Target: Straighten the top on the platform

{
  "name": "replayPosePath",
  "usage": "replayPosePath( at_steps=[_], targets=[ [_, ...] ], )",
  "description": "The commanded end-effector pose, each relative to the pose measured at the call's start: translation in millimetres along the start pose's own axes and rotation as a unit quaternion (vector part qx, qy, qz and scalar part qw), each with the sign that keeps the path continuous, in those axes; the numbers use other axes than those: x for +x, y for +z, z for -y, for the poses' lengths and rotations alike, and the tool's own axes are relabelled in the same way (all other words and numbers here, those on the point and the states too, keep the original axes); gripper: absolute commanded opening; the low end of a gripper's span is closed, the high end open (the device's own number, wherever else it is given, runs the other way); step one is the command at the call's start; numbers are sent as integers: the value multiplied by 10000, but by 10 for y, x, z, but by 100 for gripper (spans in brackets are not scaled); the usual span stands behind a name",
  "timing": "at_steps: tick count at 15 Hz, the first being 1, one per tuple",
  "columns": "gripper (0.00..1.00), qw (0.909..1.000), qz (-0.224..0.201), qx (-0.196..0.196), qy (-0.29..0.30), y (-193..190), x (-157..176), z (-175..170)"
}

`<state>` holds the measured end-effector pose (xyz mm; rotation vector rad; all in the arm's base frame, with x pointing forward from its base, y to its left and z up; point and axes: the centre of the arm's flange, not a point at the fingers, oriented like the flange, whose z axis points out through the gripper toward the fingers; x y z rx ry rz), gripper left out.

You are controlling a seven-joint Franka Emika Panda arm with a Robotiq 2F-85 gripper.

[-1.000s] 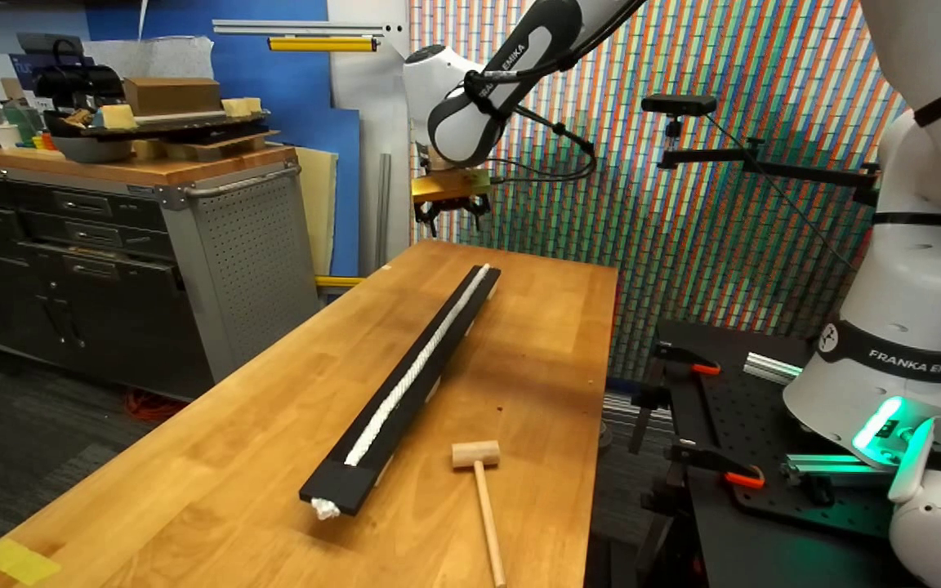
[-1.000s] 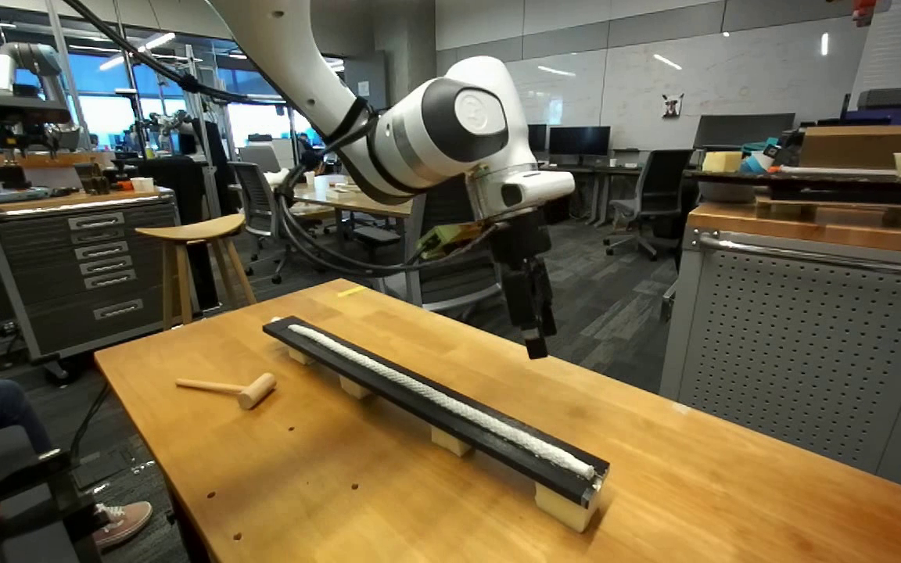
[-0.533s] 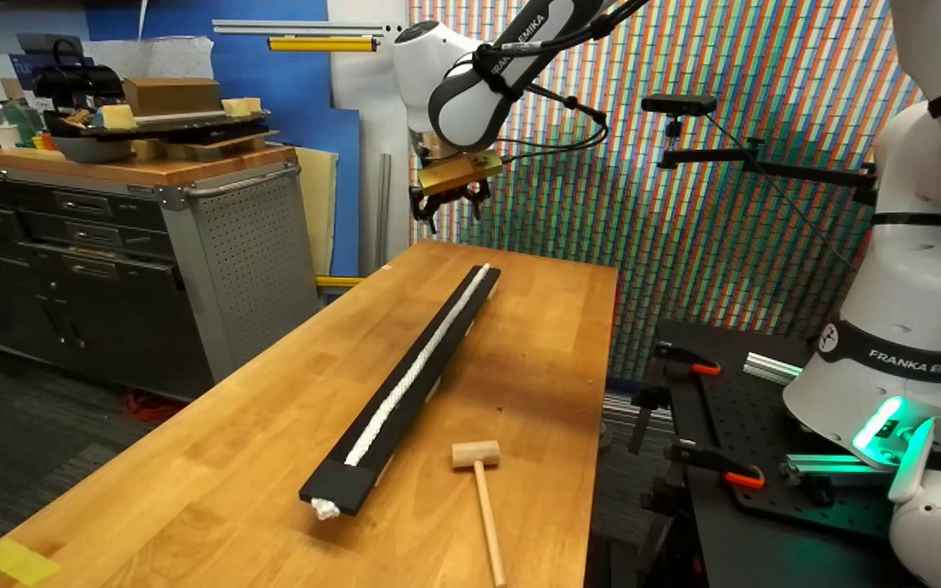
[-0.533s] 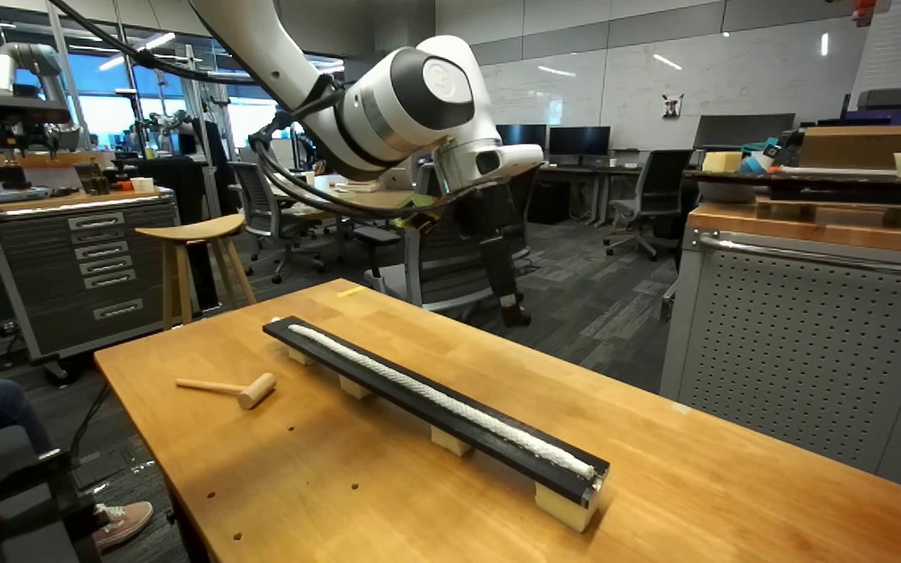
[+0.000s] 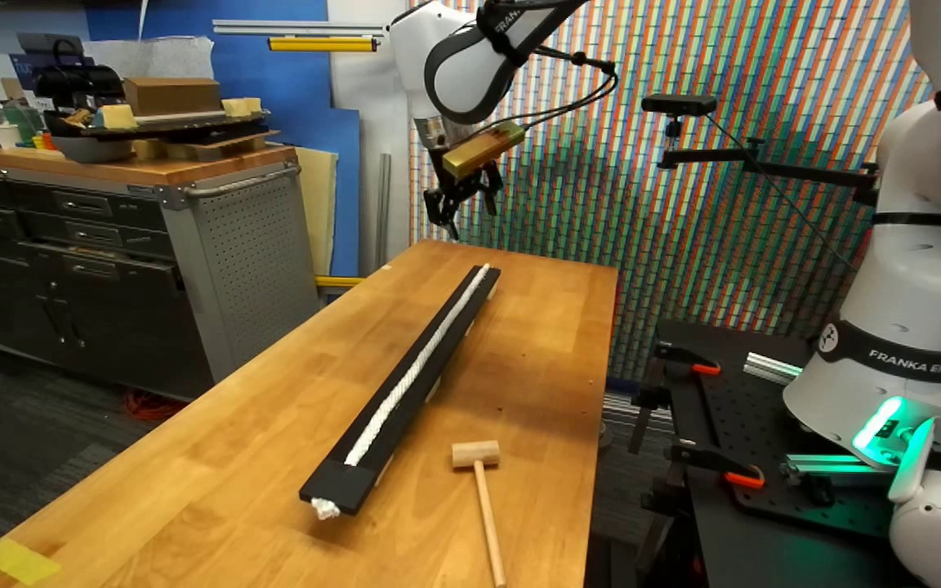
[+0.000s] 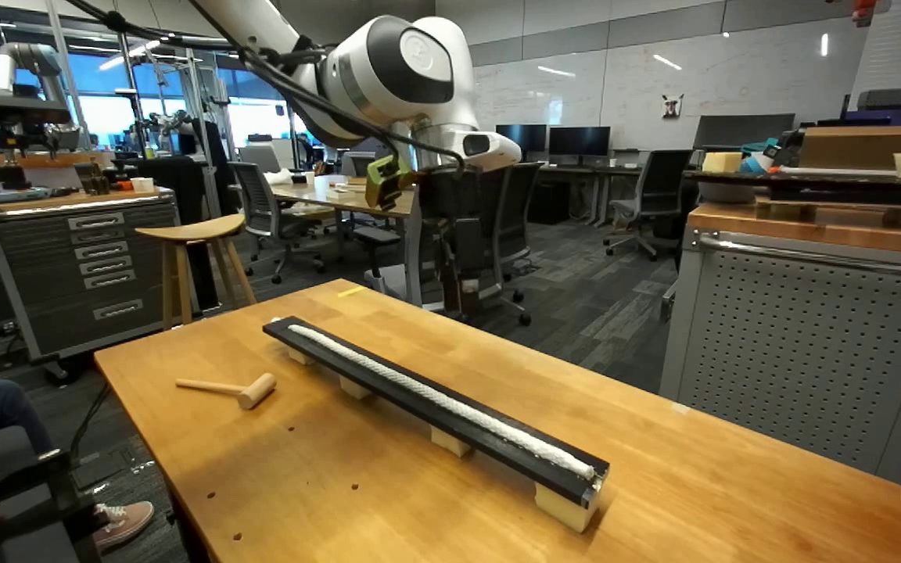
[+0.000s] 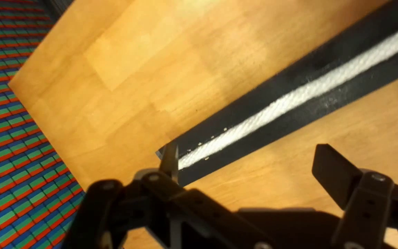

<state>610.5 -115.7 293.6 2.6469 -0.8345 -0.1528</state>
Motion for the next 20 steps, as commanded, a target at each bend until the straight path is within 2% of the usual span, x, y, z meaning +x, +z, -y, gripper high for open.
replayPosePath(
  at_steps=[1, 4, 9, 10, 13, 20],
  targets=[
    [100, 9980, 413, -315, -372, -246, -169, -142],
    [100, 9959, 528, -567, -462, -324, -368, -160],
    [100, 9958, 390, -705, -445, -418, -745, -105],
    [100, 9957, 482, -622, -490, -310, -463, -26],
    [100, 9956, 466, -645, -501, -341, -600, -12],
    [100, 9954, 469, -659, -505, -337, -619, -26]
  ],
)
